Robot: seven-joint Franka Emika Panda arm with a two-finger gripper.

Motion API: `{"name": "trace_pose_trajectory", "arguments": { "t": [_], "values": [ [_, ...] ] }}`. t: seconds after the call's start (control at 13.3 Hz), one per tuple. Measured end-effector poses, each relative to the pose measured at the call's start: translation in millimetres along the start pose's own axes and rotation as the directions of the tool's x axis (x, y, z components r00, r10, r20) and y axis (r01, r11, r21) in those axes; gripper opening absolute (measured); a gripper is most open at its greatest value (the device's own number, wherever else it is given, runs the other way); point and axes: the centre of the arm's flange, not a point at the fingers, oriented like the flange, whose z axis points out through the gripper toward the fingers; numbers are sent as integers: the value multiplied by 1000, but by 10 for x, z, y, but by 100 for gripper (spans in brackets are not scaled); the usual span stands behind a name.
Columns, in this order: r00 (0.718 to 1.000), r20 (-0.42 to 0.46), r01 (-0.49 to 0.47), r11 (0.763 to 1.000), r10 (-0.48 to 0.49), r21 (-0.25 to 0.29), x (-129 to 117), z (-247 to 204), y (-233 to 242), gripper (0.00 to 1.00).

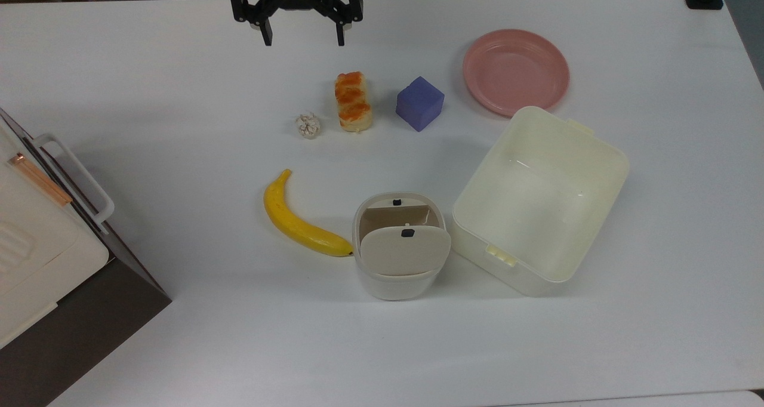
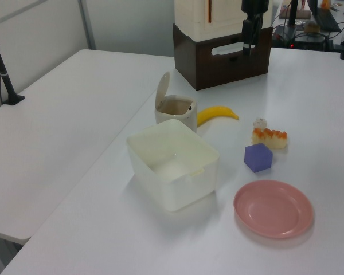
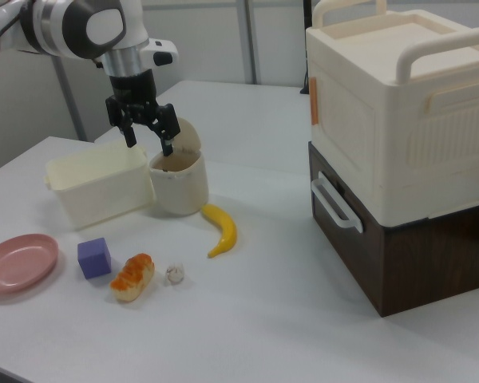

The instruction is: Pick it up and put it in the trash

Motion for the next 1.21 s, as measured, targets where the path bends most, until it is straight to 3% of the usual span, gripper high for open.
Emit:
{"name": "trace_pose_trajectory", "arguments": {
  "t": [1.21],
  "values": [
    [999,-8,-48,999,48,-4,1,-39,161,100]
  ]
}}
